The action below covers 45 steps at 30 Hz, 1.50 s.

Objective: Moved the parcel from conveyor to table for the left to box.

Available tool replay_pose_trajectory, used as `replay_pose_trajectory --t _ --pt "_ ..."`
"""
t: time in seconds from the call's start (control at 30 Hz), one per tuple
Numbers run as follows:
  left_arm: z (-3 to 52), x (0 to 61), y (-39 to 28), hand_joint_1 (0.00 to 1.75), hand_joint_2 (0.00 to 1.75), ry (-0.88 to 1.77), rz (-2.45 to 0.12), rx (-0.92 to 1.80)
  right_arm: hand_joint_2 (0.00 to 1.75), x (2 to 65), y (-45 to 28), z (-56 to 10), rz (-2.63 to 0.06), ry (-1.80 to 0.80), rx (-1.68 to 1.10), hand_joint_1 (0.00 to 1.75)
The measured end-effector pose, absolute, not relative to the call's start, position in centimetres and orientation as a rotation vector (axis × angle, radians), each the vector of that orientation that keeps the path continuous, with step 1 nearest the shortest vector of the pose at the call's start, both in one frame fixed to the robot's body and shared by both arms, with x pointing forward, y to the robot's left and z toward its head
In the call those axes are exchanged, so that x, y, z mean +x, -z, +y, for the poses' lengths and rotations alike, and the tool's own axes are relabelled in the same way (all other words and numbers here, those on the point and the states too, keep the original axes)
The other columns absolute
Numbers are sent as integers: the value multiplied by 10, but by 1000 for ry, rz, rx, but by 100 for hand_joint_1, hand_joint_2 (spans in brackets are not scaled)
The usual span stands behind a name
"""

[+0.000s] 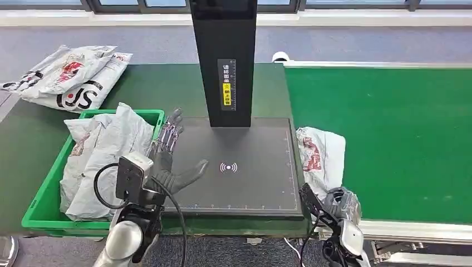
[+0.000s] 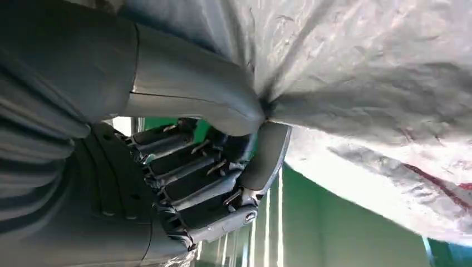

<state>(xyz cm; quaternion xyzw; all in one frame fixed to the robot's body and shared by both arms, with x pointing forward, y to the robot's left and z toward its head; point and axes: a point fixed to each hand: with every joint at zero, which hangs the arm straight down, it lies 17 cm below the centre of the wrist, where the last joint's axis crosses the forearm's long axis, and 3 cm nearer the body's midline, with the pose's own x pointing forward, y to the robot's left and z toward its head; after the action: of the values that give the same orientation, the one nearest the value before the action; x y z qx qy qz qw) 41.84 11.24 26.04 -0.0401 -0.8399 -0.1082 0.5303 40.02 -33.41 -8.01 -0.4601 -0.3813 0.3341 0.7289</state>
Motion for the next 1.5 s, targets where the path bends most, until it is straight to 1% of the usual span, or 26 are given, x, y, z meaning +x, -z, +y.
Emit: replay_pose_trajectory --t 0.3,0.4,0.47,0.57,0.67,0.77,0.87,1.0,1.17,1.5 --pt "113 417 -261 0 175 257 -2008 -95 175 399 76 -334 -857 -732 -1021 175" --pt "113 414 -259 0 175 260 -2006 -89 175 398 67 -333 -901 -719 -1035 175" --pt "114 413 -259 0 175 258 -2007 -84 175 401 49 -332 -979 -675 -1056 175" --pt "115 411 -257 0 175 254 -2006 -82 175 409 -15 -326 -1237 -537 -1135 175" --pt "116 409 -258 0 175 252 -2020 -77 175 414 -111 -303 -1592 -430 -1186 175" --pt "117 409 -259 0 175 244 -2035 -79 175 399 -208 -288 -1909 -290 -1226 175" --pt "117 409 -258 0 175 243 -2039 -78 175 377 -277 -283 -2110 -163 -1278 175" --pt "117 412 -257 0 175 243 -2041 -74 175 353 -327 -280 -2251 -53 -1328 175" --pt "118 415 -257 0 175 241 -2045 -75 175 339 -354 -280 -2337 27 -1345 175" --pt "118 417 -254 0 175 232 -2042 -76 175 336 -362 -285 -2337 74 -1339 175"
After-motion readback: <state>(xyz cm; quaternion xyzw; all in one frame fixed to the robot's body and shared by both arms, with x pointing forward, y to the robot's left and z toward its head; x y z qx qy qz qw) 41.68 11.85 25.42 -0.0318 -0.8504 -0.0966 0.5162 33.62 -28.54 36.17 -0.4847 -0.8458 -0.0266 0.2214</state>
